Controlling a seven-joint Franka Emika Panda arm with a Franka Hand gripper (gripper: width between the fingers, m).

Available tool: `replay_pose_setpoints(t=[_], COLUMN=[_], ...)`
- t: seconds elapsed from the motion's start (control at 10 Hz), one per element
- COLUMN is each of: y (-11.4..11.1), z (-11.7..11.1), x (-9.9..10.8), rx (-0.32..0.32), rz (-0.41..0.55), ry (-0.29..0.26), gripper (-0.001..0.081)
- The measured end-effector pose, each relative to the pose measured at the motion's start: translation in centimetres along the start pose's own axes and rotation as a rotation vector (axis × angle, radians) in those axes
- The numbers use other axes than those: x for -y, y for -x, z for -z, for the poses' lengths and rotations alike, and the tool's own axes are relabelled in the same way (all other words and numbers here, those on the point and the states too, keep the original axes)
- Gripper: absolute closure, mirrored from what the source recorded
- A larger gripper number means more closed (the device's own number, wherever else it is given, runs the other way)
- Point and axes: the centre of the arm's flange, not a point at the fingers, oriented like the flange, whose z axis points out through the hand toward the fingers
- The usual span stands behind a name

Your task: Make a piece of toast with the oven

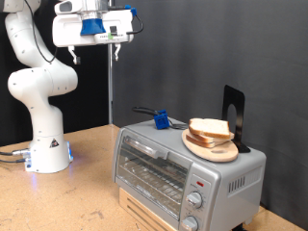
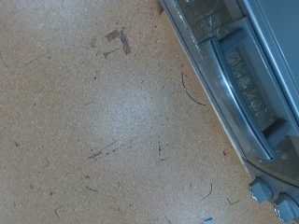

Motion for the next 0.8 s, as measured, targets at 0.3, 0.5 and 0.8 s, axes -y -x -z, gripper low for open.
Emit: replay_pose_setpoints(t=[0.3, 0.5, 0.8], y=[-0.1, -0.2, 0.0], z=[0.0, -0.9, -1.6], x=[0.6, 2.7, 3.5], rx=[0.188, 0.209, 0.248], rz=[0.066, 0.059, 0.116], ry=[-0.059, -0.12, -0.118], gripper=[-0.0002, -0.0002, -0.0002])
